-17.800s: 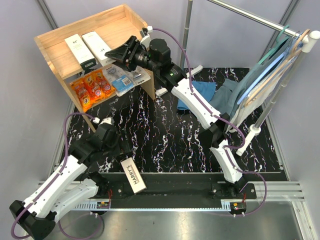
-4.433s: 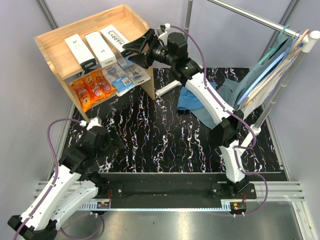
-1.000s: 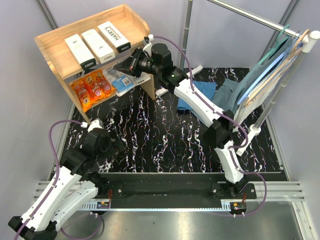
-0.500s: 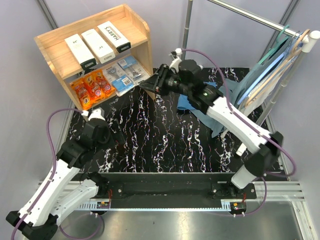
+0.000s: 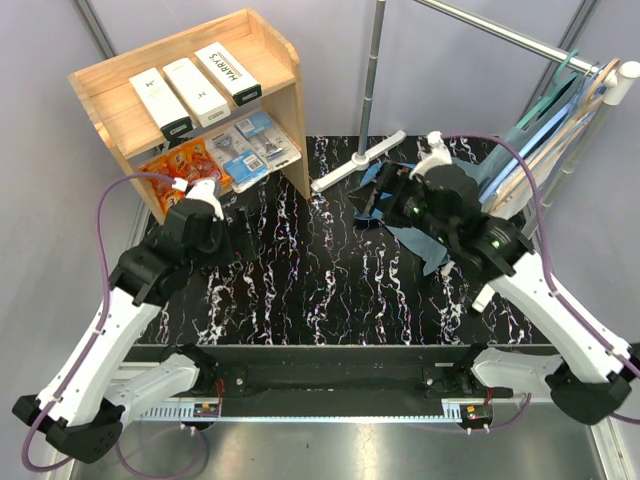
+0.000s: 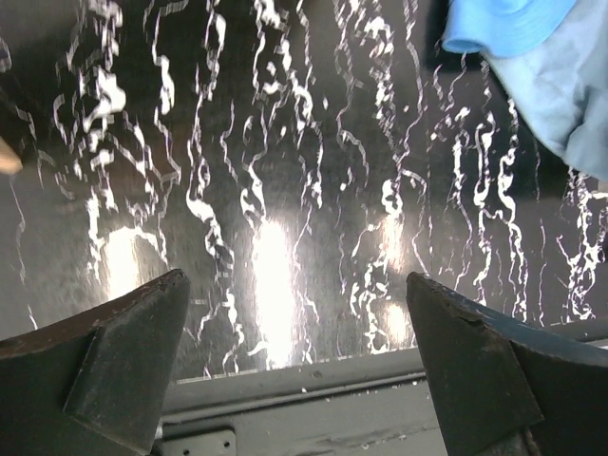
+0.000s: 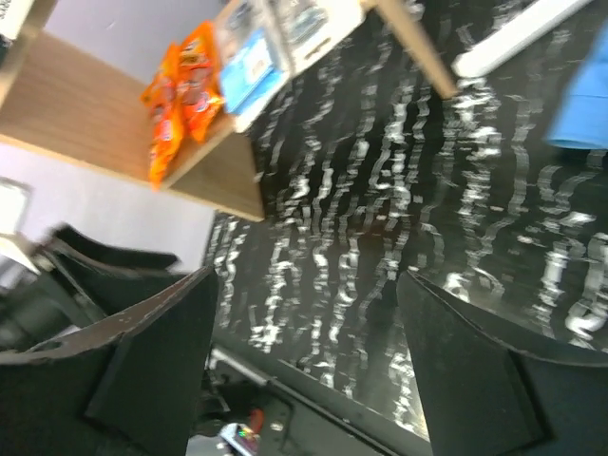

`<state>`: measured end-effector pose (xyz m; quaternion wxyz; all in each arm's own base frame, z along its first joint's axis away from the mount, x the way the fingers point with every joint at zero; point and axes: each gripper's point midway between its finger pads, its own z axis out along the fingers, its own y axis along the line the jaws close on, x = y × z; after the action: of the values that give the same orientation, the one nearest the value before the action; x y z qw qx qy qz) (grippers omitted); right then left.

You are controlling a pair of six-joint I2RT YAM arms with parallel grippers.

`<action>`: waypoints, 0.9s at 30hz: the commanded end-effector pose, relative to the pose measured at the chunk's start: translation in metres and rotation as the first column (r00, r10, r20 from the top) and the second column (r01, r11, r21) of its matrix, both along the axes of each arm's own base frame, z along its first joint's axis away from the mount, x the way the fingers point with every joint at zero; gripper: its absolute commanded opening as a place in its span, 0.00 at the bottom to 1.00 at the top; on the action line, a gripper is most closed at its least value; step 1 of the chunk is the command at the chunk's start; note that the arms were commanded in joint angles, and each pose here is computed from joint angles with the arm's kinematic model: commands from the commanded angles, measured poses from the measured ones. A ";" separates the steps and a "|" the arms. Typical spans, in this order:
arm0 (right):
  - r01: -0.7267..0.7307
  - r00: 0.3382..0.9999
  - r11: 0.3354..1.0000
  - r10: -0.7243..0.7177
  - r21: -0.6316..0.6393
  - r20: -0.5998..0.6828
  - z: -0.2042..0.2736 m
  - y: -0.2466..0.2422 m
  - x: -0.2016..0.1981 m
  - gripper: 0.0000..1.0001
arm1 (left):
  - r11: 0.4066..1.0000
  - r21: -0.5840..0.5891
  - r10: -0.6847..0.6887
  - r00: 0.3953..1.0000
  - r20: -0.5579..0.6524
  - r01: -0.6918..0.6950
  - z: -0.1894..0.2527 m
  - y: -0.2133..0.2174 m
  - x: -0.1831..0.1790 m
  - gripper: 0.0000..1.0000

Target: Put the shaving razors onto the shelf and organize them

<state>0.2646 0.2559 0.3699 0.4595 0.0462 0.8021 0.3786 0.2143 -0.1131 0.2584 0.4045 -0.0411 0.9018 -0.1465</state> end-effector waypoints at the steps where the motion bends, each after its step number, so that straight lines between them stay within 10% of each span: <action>1: 0.123 0.992 0.986 -0.120 -0.109 0.037 -0.012 -0.049 -0.013 0.89 | 0.998 0.017 -0.054 0.993 0.108 0.052 0.042 -0.007 0.017 0.99; 27: 0.189 0.955 0.956 -0.232 -0.225 -0.183 -0.146 -0.112 -0.074 1.00 | 0.997 0.030 -0.075 0.997 0.022 0.074 0.008 -0.014 0.017 0.99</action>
<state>0.1987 0.1571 0.2471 0.4257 0.0901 0.8652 0.2493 0.2326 -0.1246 0.2671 0.3991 -0.0034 0.9067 -0.1363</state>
